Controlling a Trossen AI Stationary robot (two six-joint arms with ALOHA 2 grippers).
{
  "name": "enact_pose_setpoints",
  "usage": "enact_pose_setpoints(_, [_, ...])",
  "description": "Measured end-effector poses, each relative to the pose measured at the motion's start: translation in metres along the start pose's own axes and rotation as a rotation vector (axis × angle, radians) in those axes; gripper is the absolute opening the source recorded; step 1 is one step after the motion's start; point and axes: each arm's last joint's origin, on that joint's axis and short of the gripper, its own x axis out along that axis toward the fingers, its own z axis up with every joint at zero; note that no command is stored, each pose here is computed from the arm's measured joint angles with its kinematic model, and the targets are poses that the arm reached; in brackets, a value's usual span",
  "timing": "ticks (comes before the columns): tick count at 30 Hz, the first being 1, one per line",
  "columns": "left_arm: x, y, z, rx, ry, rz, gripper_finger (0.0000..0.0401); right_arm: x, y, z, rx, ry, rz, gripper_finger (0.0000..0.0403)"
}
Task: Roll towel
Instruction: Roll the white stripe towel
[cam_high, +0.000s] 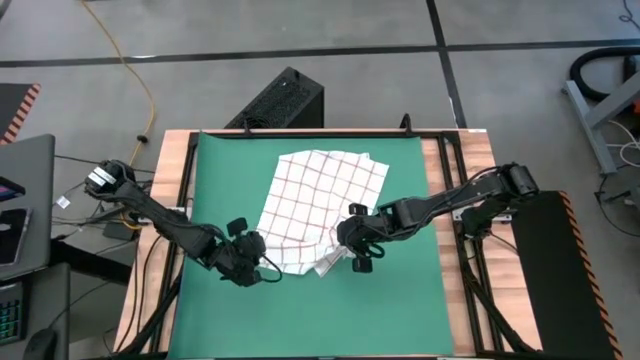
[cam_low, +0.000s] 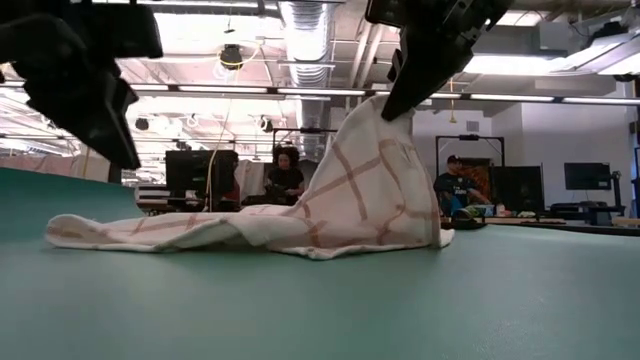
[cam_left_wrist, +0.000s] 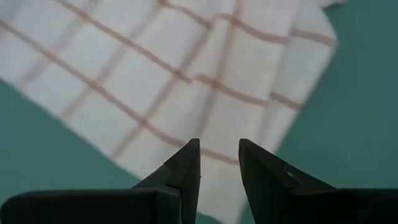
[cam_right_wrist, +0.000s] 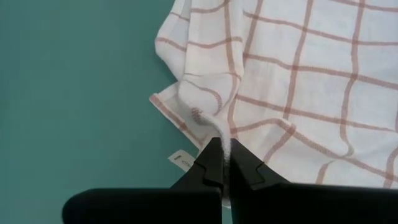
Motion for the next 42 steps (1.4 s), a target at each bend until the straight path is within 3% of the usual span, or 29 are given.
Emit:
enact_pose_setpoints(5, [0.000,-0.013,-0.003,0.098,-0.022,-0.158,0.0098,0.000,0.000,0.000,0.000,0.000,0.000,0.0016])
enact_pose_setpoints(11, [0.007,-0.009,-0.015,0.202,0.043,-0.074,0.0098,0.000,0.000,0.000,0.000,0.001,0.001,0.0016])
enact_pose_setpoints(23, [0.024,-0.010,-0.028,0.336,0.135,-0.037,0.0098,0.000,-0.001,0.000,0.003,0.004,-0.001,0.0016])
enact_pose_setpoints(32, [0.030,-0.010,-0.027,0.355,0.129,-0.010,0.0096,0.000,-0.001,-0.001,0.011,0.008,-0.002,0.0016])
enact_pose_setpoints(42, [0.034,-0.007,-0.024,0.345,0.136,-0.038,0.0011,0.000,-0.001,-0.001,0.020,0.008,-0.004,0.0016])
